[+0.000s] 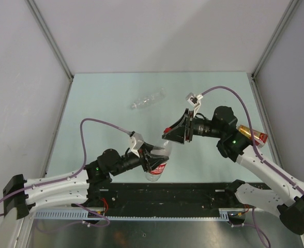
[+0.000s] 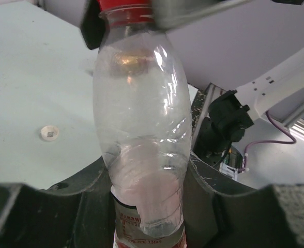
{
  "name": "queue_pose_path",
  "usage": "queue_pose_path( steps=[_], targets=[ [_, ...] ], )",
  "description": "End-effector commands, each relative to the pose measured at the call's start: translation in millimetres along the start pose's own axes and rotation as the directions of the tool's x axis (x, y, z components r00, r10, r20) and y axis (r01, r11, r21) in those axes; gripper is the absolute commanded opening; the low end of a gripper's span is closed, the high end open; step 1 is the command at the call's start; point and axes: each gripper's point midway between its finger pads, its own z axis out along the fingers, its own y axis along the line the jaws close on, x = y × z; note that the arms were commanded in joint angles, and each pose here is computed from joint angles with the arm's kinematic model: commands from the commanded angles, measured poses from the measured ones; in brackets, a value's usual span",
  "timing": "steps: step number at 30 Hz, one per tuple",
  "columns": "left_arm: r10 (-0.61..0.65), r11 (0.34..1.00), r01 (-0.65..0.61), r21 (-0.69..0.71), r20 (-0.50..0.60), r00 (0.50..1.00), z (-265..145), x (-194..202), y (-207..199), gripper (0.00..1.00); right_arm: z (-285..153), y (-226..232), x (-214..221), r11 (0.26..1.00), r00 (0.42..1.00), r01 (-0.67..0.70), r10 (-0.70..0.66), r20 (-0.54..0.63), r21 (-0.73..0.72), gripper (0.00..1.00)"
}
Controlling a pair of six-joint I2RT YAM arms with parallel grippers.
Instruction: Unscrew the bottle caps
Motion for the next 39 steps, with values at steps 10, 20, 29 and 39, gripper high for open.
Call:
queue_pose_path(
  steps=[10,20,29,39],
  targets=[
    [-0.021,0.999,0.019,0.028,0.068,0.997,-7,-14,-5,0.64,4,0,-15,0.999,0.997,0.035,-0.036,0.065,0.01,0.0],
    [-0.044,0.999,0.043,0.031,0.032,0.999,-13,6,-2,0.99,-11,2,-33,0.999,0.991,0.038,-0.04,0.127,0.022,0.0],
    [-0.021,0.997,0.024,0.074,-0.042,0.999,1,17,-9,0.76,-11,-2,-32,0.999,0.992,0.031,-0.036,0.121,0.037,0.0],
    [0.051,0.999,-0.052,0.011,0.03,0.998,-12,2,3,0.35,-13,-20,-36,0.998,0.992,-0.001,-0.008,0.129,0.071,0.45]
  ],
)
